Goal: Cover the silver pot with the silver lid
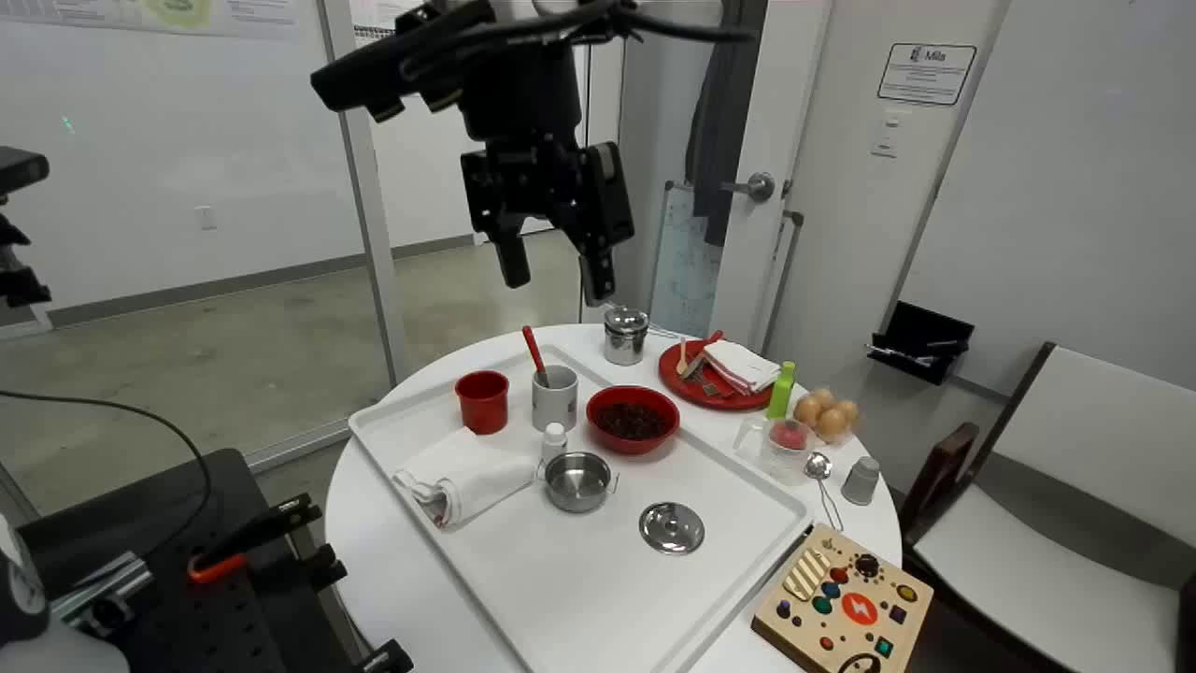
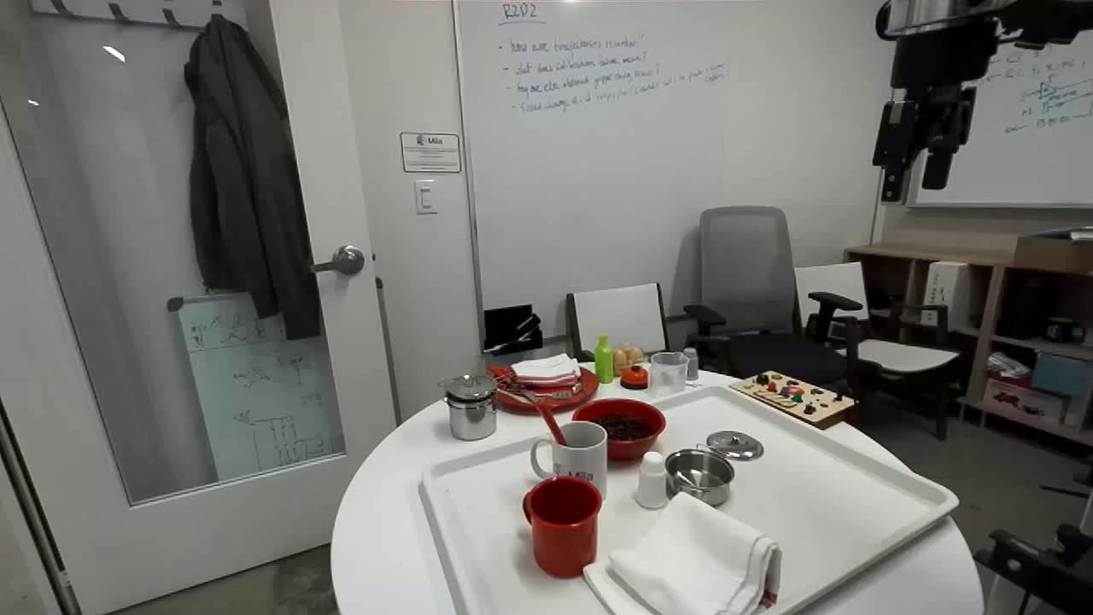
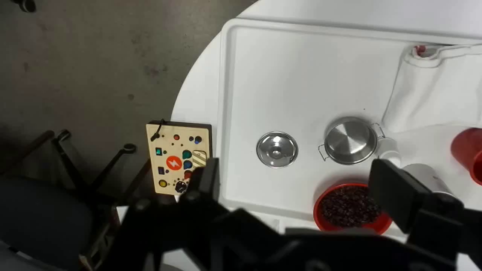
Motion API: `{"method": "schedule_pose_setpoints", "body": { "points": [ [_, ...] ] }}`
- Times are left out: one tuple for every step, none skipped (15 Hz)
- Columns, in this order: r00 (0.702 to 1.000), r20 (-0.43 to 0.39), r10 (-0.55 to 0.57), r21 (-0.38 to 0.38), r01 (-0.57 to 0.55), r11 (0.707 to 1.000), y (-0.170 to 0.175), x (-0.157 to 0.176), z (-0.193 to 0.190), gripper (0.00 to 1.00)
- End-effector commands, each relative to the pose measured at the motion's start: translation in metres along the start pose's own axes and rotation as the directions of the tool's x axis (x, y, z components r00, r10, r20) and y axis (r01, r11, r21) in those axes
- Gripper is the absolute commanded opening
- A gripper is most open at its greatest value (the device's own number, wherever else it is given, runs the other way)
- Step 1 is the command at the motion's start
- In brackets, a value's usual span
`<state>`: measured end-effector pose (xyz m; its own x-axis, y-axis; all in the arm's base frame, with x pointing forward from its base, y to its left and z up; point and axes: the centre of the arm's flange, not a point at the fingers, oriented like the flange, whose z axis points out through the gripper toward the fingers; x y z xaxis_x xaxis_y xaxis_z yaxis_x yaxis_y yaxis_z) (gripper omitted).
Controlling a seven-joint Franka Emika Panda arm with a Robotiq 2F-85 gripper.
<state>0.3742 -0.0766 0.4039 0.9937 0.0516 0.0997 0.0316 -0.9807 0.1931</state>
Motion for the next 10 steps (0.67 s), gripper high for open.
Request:
{"method": "schedule_pose_setpoints", "body": {
  "points": [
    [1.000, 0.000, 0.000, 0.000, 0.000, 1.000, 0.000, 0.000, 0.000, 1.00],
    [1.000, -0.001, -0.023, 0.002, 0.023, 1.000, 0.000, 0.005, 0.006, 1.00],
    [0.999, -0.003, -0.040, 0.012, 0.040, 0.999, 0.000, 0.011, 0.015, 1.00],
    [0.997, 0.006, -0.074, 0.019, 0.074, 0.997, -0.001, 0.018, 0.025, 1.00],
    [0.994, 0.012, -0.107, 0.027, 0.106, 0.994, -0.003, 0.024, 0.034, 1.00],
    [0.988, 0.023, -0.151, 0.046, 0.150, 0.988, -0.006, 0.032, 0.046, 1.00],
    [0.982, 0.034, -0.186, 0.059, 0.184, 0.981, -0.009, 0.039, 0.057, 1.00],
    [0.975, 0.054, -0.217, 0.068, 0.213, 0.975, -0.013, 0.048, 0.072, 1.00],
    [0.969, 0.080, -0.235, 0.066, 0.230, 0.971, -0.016, 0.055, 0.084, 1.00],
    [0.964, 0.118, -0.240, 0.057, 0.235, 0.970, -0.018, 0.066, 0.100, 1.00]
  ]
}}
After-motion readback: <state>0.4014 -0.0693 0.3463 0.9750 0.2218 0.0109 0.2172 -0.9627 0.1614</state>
